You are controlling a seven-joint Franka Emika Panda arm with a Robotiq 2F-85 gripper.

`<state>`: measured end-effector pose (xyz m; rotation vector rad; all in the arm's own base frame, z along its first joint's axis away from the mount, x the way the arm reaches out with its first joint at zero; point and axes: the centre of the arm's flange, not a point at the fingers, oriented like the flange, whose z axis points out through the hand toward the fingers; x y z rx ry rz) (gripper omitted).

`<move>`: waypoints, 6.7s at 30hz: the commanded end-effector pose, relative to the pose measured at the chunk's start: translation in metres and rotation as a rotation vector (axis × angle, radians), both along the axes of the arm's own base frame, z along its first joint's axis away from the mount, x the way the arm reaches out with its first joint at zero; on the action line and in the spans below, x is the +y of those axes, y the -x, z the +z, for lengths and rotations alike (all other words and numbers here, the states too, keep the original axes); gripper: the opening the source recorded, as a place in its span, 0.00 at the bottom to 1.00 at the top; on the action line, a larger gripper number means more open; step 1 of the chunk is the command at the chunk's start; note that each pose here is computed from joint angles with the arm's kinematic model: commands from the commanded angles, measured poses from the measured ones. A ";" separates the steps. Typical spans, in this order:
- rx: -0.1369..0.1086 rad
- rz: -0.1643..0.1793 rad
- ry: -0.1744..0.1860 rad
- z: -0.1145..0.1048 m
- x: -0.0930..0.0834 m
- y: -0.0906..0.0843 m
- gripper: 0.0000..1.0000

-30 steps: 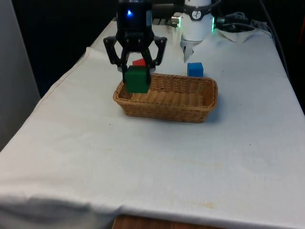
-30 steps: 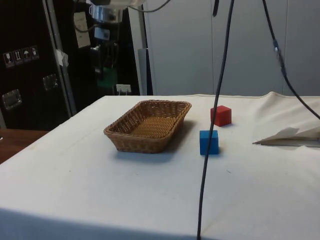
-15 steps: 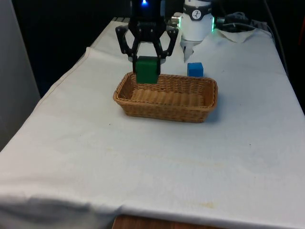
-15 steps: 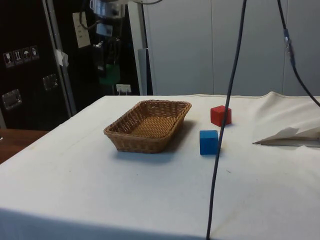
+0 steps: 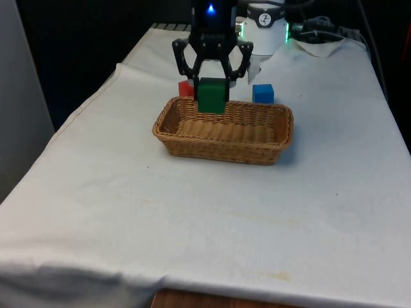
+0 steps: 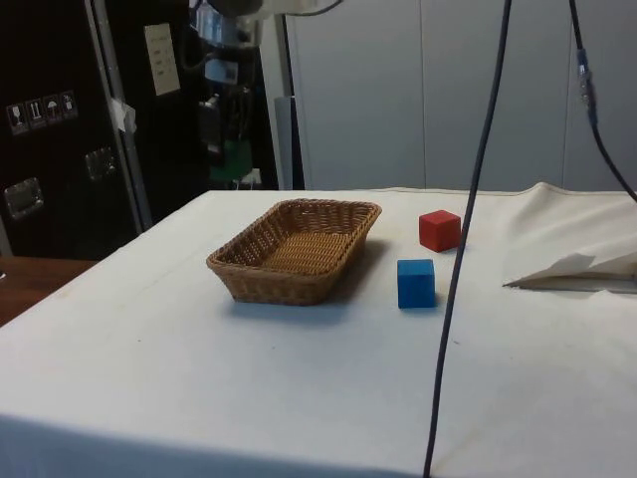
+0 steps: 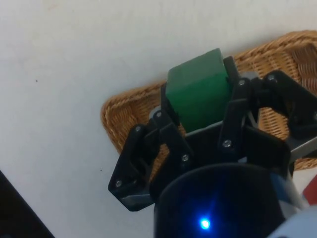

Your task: Pick up exactly two blocks and place them into the basket.

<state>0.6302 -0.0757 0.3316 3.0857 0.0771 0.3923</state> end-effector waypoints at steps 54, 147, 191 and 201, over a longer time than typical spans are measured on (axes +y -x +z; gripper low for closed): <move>0.046 -0.176 -0.011 -0.124 0.057 0.093 0.01; -0.006 -0.019 -0.127 -0.038 0.085 0.222 1.00; 0.103 0.109 -0.049 -0.073 0.116 0.286 1.00; 0.120 0.121 -0.017 -0.088 0.117 0.274 1.00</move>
